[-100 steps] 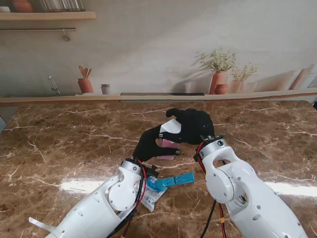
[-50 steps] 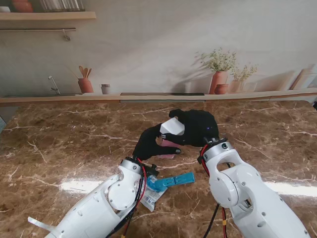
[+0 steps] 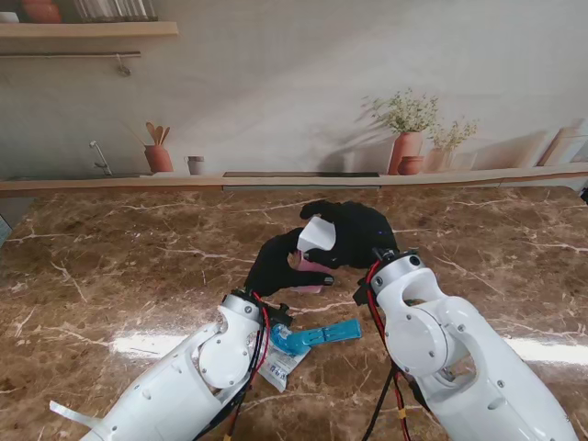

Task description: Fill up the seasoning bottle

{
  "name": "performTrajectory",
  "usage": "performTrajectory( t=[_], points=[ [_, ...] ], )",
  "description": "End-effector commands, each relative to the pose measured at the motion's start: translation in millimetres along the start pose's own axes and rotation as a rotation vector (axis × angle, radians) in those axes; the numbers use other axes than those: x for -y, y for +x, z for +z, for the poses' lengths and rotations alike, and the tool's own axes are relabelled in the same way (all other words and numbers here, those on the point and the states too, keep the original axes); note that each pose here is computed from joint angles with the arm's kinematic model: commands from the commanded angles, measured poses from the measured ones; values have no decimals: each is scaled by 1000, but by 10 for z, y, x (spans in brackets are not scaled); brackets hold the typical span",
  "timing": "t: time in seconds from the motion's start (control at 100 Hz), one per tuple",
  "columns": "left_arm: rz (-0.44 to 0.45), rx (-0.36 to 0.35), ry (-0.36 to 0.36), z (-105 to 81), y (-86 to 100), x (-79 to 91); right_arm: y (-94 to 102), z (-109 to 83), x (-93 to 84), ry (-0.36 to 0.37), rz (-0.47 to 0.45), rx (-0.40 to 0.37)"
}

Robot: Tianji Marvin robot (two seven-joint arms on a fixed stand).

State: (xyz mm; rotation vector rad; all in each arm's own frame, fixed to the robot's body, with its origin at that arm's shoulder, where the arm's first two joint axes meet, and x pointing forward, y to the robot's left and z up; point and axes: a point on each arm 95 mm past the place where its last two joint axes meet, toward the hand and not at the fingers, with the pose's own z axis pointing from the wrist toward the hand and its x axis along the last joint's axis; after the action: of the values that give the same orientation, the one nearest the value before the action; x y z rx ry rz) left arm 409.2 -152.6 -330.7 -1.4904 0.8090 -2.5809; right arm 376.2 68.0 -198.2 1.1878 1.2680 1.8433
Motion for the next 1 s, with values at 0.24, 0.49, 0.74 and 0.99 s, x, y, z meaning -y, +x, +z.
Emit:
performTrajectory(
  t=[0.24, 0.49, 0.74, 0.99],
  points=[
    [-23, -9, 26, 17, 58, -10, -16, -29, 32, -60, 84, -23],
    [-22, -11, 30, 16, 63, -6, -56, -57, 124, -38, 87, -19],
    [-22, -12, 29, 20, 66, -1, -70, -52, 212, -16, 75, -25],
    [-26, -13, 30, 21, 70, -10, -65, -59, 316, -52, 46, -35]
  ],
)
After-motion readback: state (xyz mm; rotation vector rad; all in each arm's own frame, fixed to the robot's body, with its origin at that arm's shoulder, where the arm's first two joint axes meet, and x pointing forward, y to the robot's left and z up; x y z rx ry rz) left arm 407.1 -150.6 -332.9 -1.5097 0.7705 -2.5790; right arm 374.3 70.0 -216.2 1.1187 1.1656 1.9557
